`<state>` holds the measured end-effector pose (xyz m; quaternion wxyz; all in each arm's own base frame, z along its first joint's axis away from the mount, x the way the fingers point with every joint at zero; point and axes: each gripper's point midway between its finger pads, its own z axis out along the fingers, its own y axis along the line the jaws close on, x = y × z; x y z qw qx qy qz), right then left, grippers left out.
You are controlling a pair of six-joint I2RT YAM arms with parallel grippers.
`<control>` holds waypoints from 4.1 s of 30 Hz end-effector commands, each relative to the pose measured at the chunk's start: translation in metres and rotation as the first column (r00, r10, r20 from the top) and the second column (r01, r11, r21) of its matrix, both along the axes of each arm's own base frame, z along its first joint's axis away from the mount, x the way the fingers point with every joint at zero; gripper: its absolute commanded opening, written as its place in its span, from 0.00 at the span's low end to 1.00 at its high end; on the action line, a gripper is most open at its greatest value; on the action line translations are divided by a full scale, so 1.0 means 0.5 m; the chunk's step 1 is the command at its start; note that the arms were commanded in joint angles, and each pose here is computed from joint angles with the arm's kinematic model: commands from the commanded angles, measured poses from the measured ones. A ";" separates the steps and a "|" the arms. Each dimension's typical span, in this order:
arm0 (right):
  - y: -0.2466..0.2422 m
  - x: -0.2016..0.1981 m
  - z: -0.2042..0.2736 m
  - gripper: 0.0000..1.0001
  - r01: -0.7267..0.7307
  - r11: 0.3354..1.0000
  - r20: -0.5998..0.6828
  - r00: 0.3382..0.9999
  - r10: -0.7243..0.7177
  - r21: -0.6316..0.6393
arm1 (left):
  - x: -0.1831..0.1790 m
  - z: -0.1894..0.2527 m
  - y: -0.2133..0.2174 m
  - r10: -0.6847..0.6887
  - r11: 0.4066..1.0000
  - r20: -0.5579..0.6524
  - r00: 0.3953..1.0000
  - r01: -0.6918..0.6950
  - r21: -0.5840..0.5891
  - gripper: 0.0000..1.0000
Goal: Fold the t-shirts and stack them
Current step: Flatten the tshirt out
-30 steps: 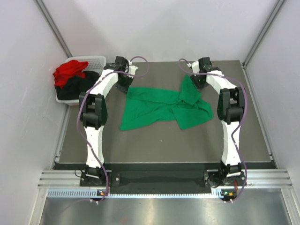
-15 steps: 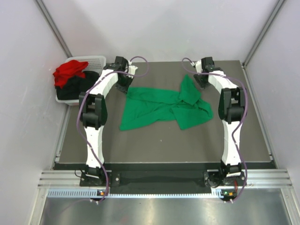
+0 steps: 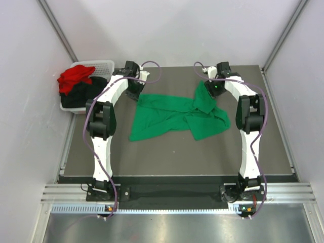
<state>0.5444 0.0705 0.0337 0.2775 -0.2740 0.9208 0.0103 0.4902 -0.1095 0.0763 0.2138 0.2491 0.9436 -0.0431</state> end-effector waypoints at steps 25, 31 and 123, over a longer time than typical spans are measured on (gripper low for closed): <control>-0.124 0.041 -0.030 0.54 0.157 0.941 0.067 0.987 -0.143 -0.300 | 0.018 -0.001 -0.008 -0.024 1.000 0.025 0.999 0.023 0.020 0.00; -0.153 0.047 -0.003 0.54 0.192 0.941 0.091 0.981 -0.173 -0.278 | 0.020 -0.002 -0.009 -0.024 1.000 0.027 0.999 0.023 0.019 0.00; 0.021 -0.085 -0.039 0.45 0.008 0.986 -0.193 0.981 0.024 0.165 | 0.005 -0.023 -0.037 -0.064 0.996 0.009 0.998 0.064 0.066 0.00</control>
